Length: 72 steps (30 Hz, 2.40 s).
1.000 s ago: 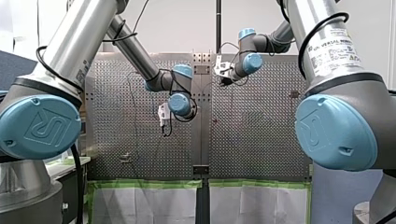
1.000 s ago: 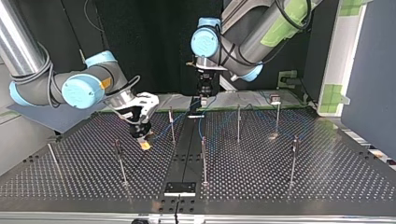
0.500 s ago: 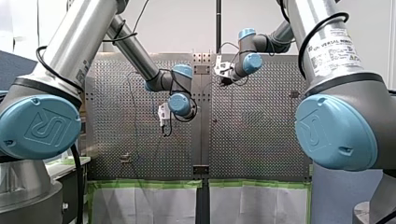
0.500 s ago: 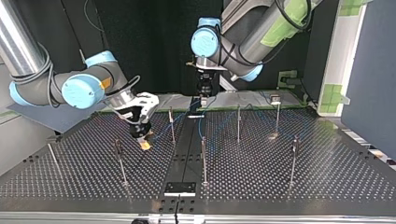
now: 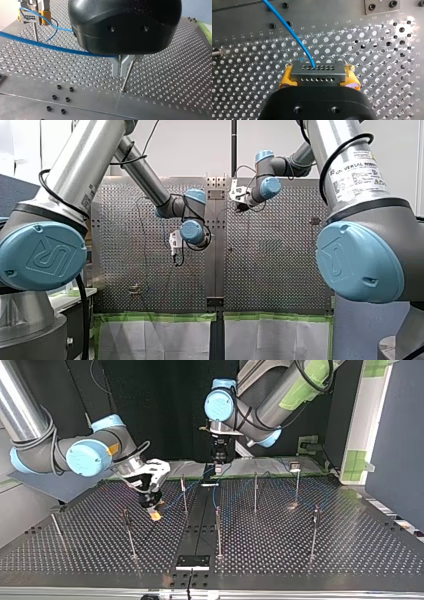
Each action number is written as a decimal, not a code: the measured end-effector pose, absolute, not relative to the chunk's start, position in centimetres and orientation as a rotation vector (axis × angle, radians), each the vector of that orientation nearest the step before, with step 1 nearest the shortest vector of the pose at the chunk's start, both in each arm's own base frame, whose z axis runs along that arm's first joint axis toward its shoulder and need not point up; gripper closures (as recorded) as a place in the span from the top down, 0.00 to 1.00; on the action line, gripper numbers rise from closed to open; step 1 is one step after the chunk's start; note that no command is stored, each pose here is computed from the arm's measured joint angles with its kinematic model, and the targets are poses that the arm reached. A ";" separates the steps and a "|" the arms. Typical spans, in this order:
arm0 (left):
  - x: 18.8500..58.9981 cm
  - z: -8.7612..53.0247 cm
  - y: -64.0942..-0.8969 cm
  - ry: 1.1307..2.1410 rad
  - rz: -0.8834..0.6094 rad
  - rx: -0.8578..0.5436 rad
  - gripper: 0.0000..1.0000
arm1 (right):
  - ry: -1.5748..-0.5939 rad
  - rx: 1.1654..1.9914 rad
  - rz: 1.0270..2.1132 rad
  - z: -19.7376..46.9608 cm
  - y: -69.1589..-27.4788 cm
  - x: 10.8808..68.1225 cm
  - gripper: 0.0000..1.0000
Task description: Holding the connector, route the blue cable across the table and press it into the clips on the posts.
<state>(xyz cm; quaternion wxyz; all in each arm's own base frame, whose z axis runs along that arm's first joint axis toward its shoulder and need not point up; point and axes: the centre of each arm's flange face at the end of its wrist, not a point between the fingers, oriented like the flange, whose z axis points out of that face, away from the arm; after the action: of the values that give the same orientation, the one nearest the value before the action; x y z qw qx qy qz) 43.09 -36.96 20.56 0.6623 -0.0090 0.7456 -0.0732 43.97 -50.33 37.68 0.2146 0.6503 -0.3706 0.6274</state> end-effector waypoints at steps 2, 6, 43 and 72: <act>43.1 20.6 -37.0 1.686 -0.165 -0.020 0.01 | -1.028 1.804 1.740 37.7 -50.3 44.0 0.00; 43.1 20.6 -37.0 1.686 -0.165 -0.020 0.01 | -1.028 1.804 1.740 37.7 -50.3 44.0 0.00; 43.1 20.6 -37.0 1.686 -0.165 -0.020 0.01 | -1.045 1.805 1.721 37.0 -50.6 43.3 0.00; 43.1 20.6 -37.0 1.686 -0.165 -0.020 0.01 | -1.059 1.818 1.700 36.0 -50.5 42.9 0.00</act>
<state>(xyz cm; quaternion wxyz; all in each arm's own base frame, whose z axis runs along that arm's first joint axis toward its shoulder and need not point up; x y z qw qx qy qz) 43.09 -36.96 20.56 0.6623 -0.0090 0.7456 -0.0731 42.86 -50.48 36.01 0.2167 0.6560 -0.3824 0.6136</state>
